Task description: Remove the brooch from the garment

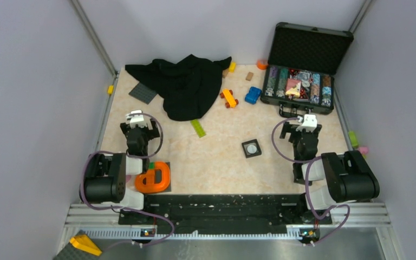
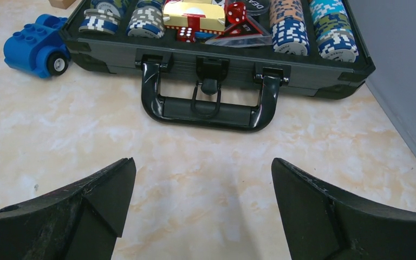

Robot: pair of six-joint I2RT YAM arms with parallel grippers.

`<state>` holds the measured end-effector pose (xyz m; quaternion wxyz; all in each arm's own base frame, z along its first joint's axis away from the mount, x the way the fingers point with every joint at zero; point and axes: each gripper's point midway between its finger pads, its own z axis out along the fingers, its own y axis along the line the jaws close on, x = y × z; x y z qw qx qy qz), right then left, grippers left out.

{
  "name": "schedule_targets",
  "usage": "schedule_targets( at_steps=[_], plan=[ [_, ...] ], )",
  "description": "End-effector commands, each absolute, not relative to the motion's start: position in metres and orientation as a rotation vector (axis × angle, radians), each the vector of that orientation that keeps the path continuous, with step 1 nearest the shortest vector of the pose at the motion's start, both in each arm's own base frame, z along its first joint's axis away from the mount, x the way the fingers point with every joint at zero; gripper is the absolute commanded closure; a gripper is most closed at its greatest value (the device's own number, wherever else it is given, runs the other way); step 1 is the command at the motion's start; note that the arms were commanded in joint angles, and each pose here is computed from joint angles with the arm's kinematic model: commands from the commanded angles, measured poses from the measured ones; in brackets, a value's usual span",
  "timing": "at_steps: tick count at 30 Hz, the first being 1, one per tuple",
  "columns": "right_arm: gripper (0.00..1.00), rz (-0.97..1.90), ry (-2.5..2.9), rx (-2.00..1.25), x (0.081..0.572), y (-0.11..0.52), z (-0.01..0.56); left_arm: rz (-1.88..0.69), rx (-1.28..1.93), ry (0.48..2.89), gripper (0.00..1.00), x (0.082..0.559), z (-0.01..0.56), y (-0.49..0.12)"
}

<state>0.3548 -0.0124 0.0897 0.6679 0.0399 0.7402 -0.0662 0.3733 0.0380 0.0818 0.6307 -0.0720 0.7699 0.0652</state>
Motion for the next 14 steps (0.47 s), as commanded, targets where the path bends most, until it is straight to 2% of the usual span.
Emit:
schedule_targets(
  at_steps=[1, 14],
  plan=[
    [0.01, -0.125, 1.617, 0.103, 0.3626, -0.0115, 0.1048, 0.106, -0.154, 1.663, 0.01, 0.387, 0.1077, 0.0339],
    [0.01, -0.126, 1.618, 0.102, 0.3627, -0.0117, 0.1044, 0.104, -0.155, 1.671, 0.01, 0.3876, 0.1068, 0.0338]
  ],
)
